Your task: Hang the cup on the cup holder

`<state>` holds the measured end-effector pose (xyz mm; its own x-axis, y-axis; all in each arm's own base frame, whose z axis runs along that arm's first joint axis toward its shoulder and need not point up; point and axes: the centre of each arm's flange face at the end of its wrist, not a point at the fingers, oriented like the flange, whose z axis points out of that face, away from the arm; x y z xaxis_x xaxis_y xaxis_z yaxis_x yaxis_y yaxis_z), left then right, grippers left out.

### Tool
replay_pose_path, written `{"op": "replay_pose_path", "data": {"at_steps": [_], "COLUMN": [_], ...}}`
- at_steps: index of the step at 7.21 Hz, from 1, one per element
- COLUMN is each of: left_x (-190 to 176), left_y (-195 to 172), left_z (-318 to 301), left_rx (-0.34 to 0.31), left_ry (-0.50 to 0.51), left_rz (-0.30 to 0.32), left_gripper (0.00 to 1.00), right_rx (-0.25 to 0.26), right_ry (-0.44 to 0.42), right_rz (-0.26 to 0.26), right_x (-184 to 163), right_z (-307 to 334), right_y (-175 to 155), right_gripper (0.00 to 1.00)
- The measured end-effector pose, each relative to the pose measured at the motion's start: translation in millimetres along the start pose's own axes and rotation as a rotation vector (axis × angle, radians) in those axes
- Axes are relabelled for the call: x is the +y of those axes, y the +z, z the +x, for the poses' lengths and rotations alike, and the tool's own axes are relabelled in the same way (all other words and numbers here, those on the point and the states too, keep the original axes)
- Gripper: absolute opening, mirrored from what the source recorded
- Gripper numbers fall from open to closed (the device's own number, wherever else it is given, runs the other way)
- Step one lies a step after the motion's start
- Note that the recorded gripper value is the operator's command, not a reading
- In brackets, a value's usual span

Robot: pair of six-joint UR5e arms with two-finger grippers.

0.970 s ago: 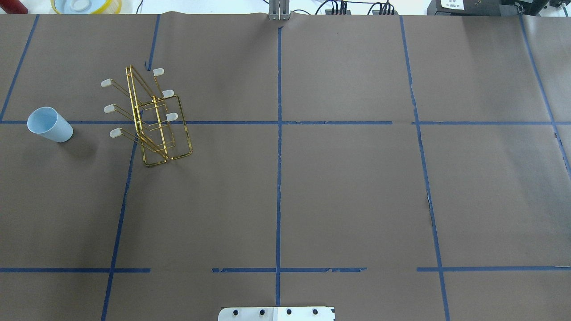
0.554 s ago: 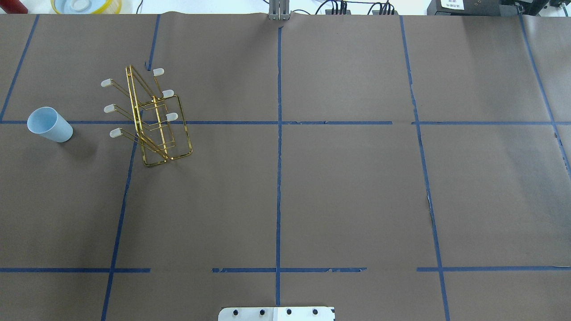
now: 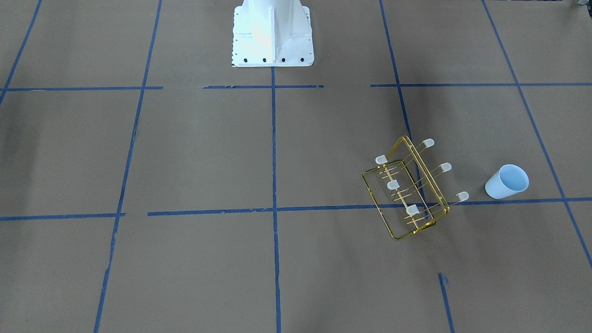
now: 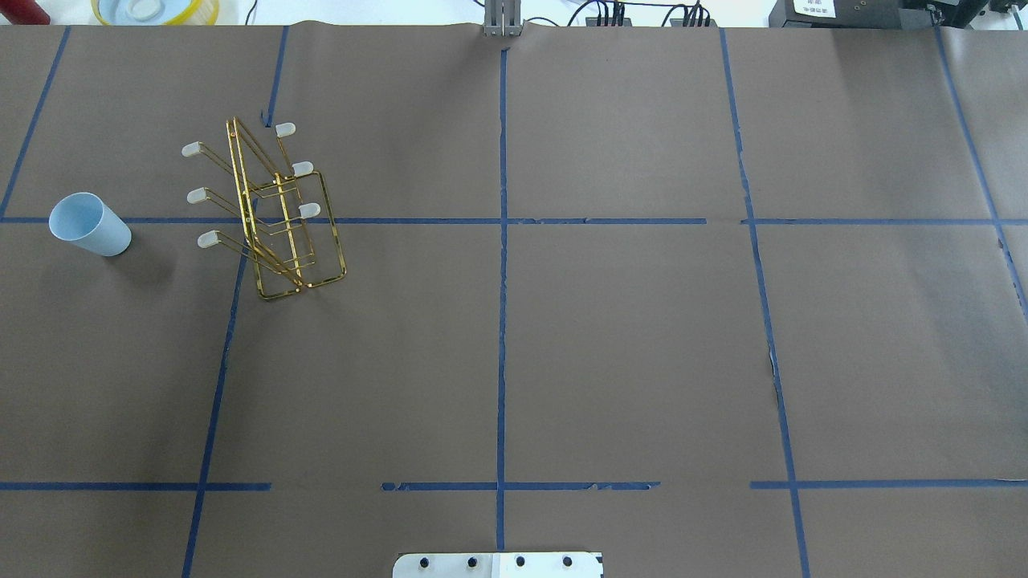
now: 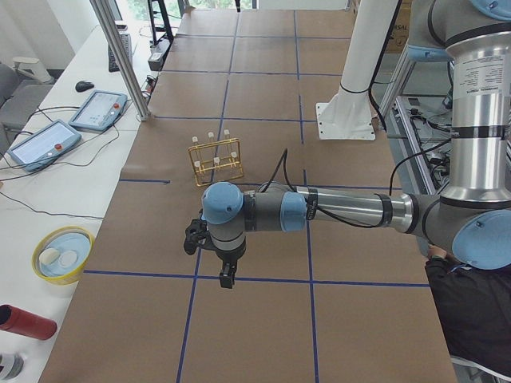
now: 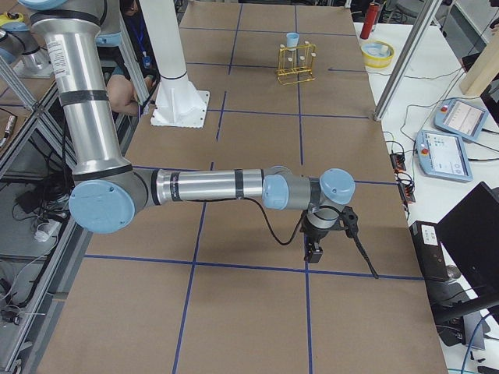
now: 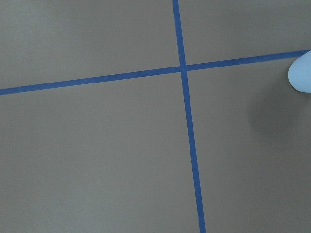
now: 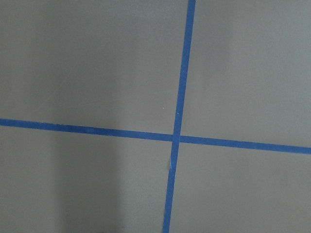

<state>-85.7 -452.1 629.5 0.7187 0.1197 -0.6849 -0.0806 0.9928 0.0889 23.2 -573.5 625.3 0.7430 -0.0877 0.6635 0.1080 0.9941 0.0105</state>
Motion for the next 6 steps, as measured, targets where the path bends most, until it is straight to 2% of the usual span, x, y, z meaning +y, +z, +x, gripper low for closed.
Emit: {"op": "replay_pose_path", "data": {"at_steps": [6], "left_x": [-5.0], "left_y": [0.6], "left_z": [-1.4], "left_rx": [-0.003], "left_ry": [-0.008], "left_rz": [0.001], "left_gripper": [1.0], "right_rx": [0.0], "right_ry": [0.0], "right_rz": [0.0], "right_x": [0.0], "right_z": [0.0], "right_y": [0.0], "right_gripper": [1.0]}}
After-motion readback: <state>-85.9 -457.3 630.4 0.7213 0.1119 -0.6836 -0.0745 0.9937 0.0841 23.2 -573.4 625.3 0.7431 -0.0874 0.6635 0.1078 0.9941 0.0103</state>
